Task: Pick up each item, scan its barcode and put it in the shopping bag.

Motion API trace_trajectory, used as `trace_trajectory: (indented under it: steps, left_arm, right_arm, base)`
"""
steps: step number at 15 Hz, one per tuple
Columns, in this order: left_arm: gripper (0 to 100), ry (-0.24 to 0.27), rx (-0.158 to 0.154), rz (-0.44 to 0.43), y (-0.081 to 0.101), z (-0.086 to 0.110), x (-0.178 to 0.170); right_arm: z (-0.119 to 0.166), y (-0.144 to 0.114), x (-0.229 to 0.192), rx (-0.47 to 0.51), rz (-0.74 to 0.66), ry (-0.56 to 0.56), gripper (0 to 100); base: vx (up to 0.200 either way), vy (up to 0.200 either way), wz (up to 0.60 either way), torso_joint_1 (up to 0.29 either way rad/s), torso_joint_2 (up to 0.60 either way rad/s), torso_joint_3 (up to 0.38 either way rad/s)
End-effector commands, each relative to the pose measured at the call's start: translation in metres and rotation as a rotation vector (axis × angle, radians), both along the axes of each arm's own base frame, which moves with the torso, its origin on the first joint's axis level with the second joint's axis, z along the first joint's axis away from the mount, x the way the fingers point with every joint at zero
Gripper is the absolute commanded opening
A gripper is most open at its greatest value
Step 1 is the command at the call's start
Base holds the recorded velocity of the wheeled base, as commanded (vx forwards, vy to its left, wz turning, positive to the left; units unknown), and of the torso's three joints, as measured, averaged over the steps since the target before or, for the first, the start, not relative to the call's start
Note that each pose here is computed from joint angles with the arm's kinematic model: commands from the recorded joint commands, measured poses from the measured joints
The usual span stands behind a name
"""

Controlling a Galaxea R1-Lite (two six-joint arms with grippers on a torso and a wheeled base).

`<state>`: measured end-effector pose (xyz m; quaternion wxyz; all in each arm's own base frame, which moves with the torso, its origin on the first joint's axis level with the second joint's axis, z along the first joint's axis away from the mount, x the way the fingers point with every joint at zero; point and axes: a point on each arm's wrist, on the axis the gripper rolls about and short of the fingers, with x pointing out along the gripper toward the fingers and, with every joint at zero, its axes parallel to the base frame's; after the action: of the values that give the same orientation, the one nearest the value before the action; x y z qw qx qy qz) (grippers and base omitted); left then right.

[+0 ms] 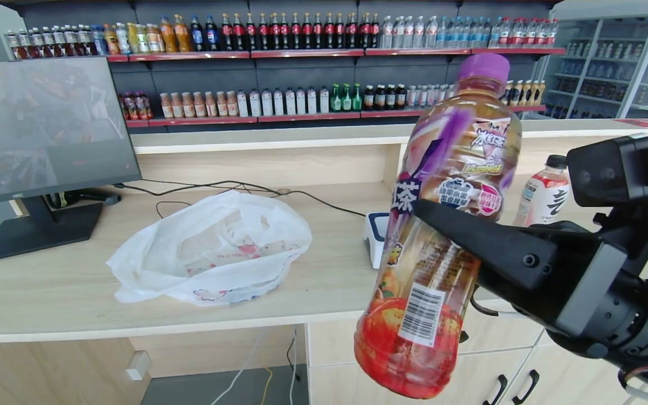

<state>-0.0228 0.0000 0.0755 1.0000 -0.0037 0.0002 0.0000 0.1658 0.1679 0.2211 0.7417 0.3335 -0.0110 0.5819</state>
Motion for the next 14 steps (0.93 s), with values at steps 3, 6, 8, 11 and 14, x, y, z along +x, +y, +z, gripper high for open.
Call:
trace_trajectory:
  steps: [3,6,8,11,14]
  left_arm:
    - [100,0.000,0.000,0.000,0.000,0.000,0.000]
    - [100,0.000,0.000,0.000,0.000,0.000,0.000]
    - [100,0.000,0.000,0.000,0.000,0.000,0.000]
    - [100,0.000,0.000,0.000,0.000,0.000,0.000]
    - [100,0.000,0.000,0.000,0.000,0.000,0.000]
  right_arm:
    - [0.006,0.004,0.005,0.024,0.010,0.003,0]
    - [0.012,0.006,0.006,0.044,0.012,-0.018,0]
    - [0.018,0.008,0.008,0.061,0.015,-0.033,0]
    - [0.026,0.008,0.009,0.094,0.028,-0.025,0]
    - [0.029,0.009,0.010,0.101,0.029,-0.034,0]
  base:
    - [0.000,0.000,0.00,0.000,0.00,0.000]
    - [0.000,0.000,0.00,0.000,0.00,0.000]
    - [0.000,0.000,0.00,0.000,0.00,0.000]
    - [0.000,0.000,0.00,0.000,0.00,0.000]
    - [0.000,0.000,0.00,0.000,0.00,0.000]
